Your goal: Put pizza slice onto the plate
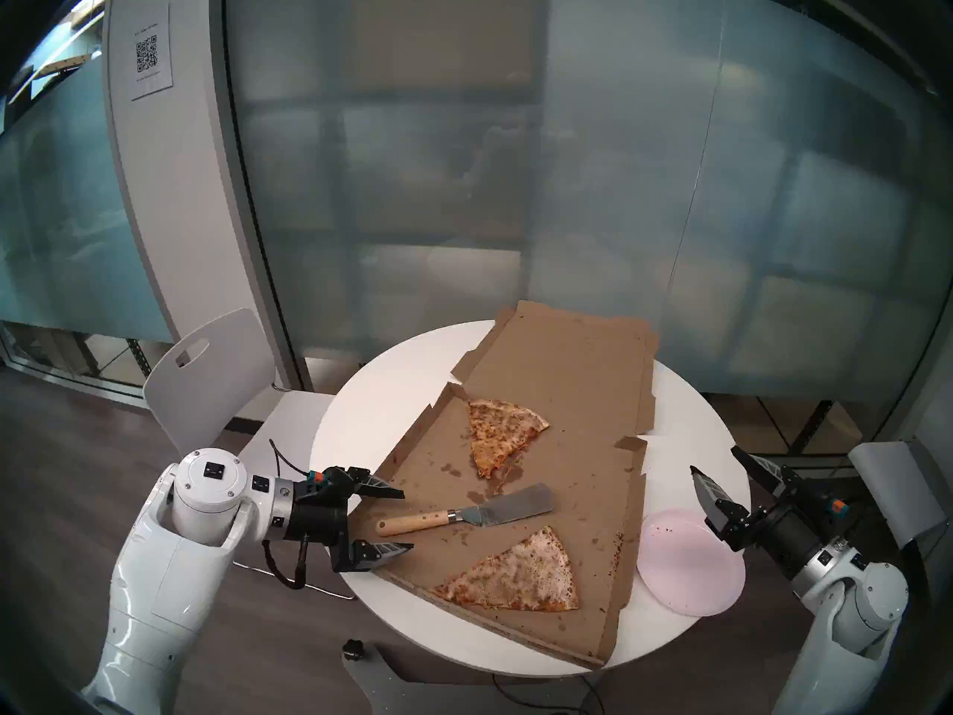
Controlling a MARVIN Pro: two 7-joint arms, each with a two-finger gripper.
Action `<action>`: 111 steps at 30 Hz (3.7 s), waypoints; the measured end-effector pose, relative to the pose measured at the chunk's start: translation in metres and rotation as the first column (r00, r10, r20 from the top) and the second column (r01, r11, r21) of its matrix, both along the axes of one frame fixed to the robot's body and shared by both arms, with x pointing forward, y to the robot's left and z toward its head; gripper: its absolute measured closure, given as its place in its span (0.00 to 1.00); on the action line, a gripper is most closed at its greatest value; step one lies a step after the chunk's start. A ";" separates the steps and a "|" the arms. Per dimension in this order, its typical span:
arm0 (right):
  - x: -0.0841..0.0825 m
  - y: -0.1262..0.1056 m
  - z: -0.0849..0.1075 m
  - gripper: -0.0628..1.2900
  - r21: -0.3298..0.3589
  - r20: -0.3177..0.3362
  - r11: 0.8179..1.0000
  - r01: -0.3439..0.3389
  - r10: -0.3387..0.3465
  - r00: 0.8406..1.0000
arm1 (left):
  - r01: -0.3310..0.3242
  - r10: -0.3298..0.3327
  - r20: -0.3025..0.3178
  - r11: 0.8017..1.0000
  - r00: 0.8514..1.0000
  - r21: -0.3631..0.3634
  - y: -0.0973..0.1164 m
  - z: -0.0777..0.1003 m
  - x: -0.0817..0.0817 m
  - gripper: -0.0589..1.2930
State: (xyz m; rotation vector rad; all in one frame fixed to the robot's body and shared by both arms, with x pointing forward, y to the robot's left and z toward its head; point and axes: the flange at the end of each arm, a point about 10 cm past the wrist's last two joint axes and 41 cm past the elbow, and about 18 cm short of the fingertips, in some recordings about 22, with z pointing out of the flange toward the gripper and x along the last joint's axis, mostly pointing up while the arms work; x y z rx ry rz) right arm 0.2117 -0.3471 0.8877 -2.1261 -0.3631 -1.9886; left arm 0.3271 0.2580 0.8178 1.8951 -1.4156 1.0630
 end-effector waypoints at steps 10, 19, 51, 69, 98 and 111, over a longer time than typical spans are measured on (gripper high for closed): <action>0.000 0.000 0.000 0.04 0.000 0.000 1.000 0.000 0.000 1.000 | 0.004 -0.004 -0.004 0.999 1.000 0.035 -0.003 -0.013 0.015 0.06; 0.000 0.000 0.000 0.04 0.000 0.000 1.000 0.000 0.000 1.000 | 0.020 -0.019 -0.014 0.999 1.000 0.025 -0.009 -0.019 0.024 0.15; 0.000 0.000 0.000 0.04 0.000 0.000 1.000 0.000 0.000 1.000 | 0.067 -0.059 -0.079 0.994 0.995 0.090 -0.023 -0.034 0.046 0.07; 0.000 0.000 0.000 0.04 0.000 0.000 1.000 0.000 0.000 1.000 | 0.078 -0.067 -0.098 0.991 0.993 0.108 -0.026 -0.035 0.048 0.07; 0.000 0.000 0.000 0.04 0.000 0.000 1.000 0.000 0.000 1.000 | 0.092 -0.075 -0.115 0.985 0.990 0.144 -0.027 -0.040 0.055 0.41; 0.000 0.000 0.000 0.04 0.000 0.000 1.000 0.000 0.000 1.000 | 0.116 -0.095 -0.131 0.981 0.987 0.156 -0.030 -0.038 0.053 0.65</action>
